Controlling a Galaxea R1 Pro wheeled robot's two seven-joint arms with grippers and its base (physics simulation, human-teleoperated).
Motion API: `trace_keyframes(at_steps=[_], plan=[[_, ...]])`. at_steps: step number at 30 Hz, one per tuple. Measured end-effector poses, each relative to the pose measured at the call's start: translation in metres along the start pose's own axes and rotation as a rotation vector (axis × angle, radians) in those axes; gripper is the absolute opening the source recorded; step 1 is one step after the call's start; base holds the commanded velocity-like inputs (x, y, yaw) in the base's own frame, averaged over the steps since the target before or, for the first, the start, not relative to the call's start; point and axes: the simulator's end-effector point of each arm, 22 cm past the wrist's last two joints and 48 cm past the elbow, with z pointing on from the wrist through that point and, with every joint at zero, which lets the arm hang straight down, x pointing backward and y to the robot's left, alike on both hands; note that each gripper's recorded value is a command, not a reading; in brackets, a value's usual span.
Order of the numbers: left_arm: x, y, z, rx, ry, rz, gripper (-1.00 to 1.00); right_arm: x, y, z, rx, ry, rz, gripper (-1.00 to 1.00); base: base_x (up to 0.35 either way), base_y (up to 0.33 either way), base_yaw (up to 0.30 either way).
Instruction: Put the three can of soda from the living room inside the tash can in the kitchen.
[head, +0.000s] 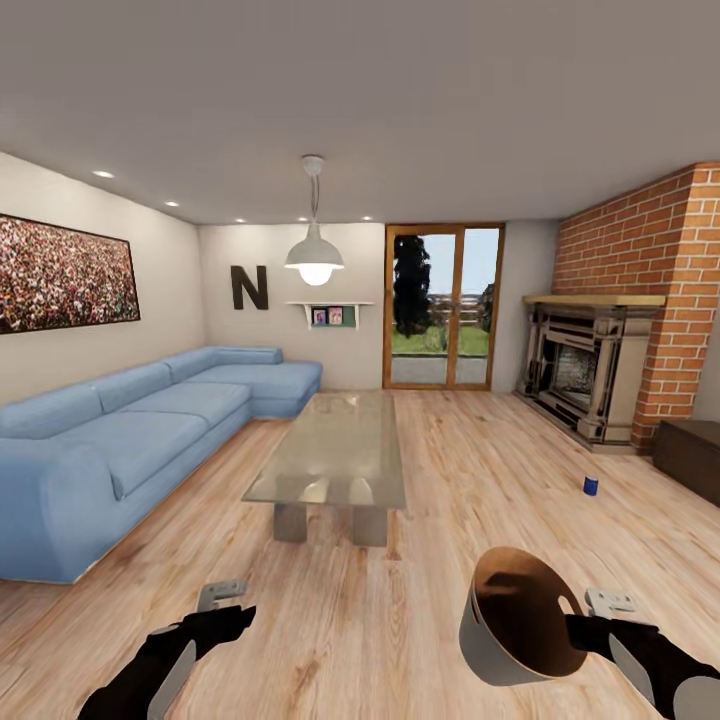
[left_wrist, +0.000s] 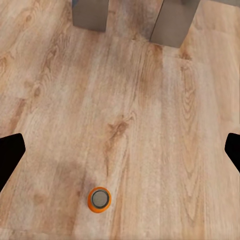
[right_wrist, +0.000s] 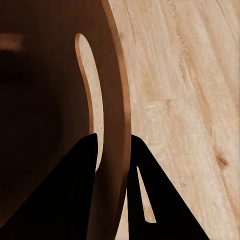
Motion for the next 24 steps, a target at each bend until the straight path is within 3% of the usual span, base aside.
trace_keyframes(at_steps=[24], plan=[[0.033, 0.007, 0.023, -0.001, -0.018, 0.004, 1.0, 0.033, 0.0, 0.027, 0.002, -0.003, 0.001, -1.0, 0.0, 0.0, 0.0]])
